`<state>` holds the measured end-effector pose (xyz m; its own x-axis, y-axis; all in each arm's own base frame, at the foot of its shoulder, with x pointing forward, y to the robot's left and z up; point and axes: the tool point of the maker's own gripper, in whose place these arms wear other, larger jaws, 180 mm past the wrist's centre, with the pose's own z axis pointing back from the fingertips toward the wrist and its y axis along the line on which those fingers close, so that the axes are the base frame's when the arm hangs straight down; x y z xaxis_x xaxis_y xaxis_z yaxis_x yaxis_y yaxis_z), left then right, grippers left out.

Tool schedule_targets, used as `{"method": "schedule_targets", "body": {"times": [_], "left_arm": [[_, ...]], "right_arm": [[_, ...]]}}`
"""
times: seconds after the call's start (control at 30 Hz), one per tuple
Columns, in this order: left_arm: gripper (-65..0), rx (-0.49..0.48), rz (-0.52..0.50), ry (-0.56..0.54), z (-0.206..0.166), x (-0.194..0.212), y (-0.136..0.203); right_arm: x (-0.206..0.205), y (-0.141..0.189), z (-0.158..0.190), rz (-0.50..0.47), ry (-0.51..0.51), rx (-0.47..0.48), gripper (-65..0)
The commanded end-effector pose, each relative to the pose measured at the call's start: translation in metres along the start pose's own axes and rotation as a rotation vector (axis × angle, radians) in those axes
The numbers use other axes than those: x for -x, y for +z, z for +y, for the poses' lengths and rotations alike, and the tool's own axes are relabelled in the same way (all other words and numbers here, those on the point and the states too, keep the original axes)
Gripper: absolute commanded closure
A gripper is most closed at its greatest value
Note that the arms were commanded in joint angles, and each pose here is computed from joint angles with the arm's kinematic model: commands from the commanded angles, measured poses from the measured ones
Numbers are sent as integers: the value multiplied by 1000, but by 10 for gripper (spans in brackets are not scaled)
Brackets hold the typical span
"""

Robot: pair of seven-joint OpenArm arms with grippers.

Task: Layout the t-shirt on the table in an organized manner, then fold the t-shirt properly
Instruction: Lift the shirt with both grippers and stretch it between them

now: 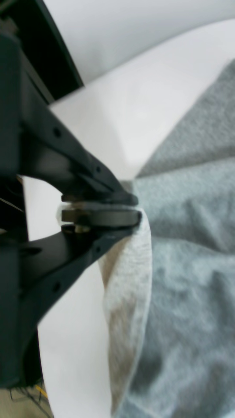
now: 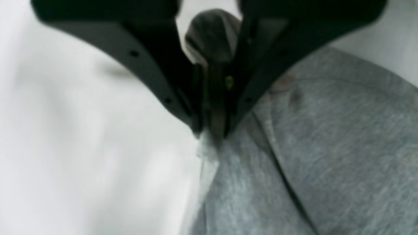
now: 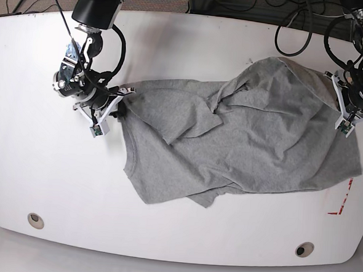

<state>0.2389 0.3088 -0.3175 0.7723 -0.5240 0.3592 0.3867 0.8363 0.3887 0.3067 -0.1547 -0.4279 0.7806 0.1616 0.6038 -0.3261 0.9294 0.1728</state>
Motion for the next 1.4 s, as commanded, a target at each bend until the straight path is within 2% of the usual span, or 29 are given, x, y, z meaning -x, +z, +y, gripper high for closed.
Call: {"method": "schedule_targets", "body": {"times": [0.0,0.07,0.37,0.63,0.77,1.1,1.37], "left_arm": [[0,-45,-21,-15,12,-6,5],[0,-45,-34,-16,12,-8,5],[0,-31,-25,-17,6,0,5],[0,-85,12,78,24,27,13],[0,-90,11,118,24,32,14],[0,-41,5,77,6,24,7],[0,-43,-4,84,7,22,7]], "right_arm": [[11,10,-5,48,34,41,-17],[7,19,-6,30,56,61,0],[5,58,1,0,147,137,0],[16,88,10,9,204,183,0],[26,90,12,27,203,180,0],[30,90,13,34,198,177,0],[23,92,12,17,208,185,0]]}}
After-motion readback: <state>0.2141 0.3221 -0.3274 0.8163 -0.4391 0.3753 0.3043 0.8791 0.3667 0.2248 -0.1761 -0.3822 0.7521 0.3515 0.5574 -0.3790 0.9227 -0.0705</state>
